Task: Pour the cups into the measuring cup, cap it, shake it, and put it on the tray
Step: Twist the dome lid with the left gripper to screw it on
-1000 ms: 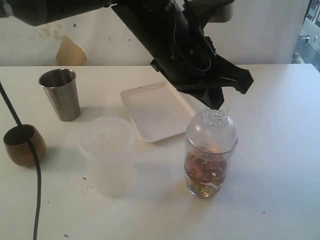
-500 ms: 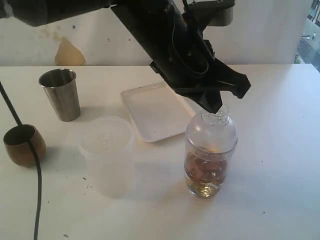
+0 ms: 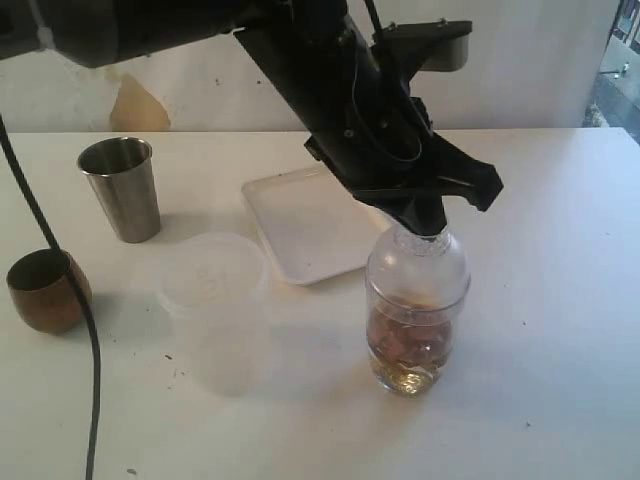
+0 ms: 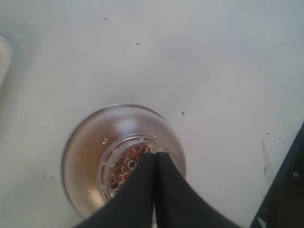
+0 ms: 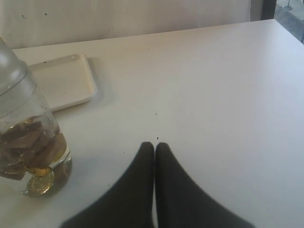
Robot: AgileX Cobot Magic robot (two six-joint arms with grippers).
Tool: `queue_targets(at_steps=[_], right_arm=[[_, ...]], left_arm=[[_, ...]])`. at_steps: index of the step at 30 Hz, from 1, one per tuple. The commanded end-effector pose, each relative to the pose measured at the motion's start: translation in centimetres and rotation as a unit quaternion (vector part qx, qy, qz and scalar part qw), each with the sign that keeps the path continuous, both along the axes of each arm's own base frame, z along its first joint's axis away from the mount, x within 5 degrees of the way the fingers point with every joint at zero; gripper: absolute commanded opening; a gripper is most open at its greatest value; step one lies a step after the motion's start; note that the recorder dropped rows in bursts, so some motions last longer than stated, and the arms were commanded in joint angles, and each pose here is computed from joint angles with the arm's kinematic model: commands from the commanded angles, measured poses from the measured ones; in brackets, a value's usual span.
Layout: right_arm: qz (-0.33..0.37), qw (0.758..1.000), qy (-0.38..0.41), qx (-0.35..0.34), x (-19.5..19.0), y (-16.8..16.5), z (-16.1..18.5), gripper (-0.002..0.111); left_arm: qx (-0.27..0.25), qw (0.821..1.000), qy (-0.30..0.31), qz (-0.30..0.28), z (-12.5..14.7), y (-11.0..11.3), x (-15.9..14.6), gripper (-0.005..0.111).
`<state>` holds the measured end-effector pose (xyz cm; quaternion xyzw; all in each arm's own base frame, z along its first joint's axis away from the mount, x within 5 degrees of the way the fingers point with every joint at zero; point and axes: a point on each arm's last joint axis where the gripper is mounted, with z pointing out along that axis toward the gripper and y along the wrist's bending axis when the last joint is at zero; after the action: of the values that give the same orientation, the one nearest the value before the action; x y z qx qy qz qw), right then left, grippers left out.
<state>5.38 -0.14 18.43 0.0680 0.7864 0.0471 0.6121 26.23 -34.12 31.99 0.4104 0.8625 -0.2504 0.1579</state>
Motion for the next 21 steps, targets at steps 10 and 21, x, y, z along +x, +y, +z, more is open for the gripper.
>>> queue_targets(at_steps=[10, 21], right_arm=[[-0.003, 1.0, 0.0, -0.001, 0.0, 0.0, -0.1, 0.0], [-0.002, 1.0, 0.0, -0.002, 0.0, 0.0, -0.1, 0.0]], left_arm=[[0.028, 0.998, -0.047, -0.029, -0.2, -1.1, -1.4, 0.0], [0.058, 0.997, -0.044, -0.021, -1.8, -1.4, -0.8, 0.0]])
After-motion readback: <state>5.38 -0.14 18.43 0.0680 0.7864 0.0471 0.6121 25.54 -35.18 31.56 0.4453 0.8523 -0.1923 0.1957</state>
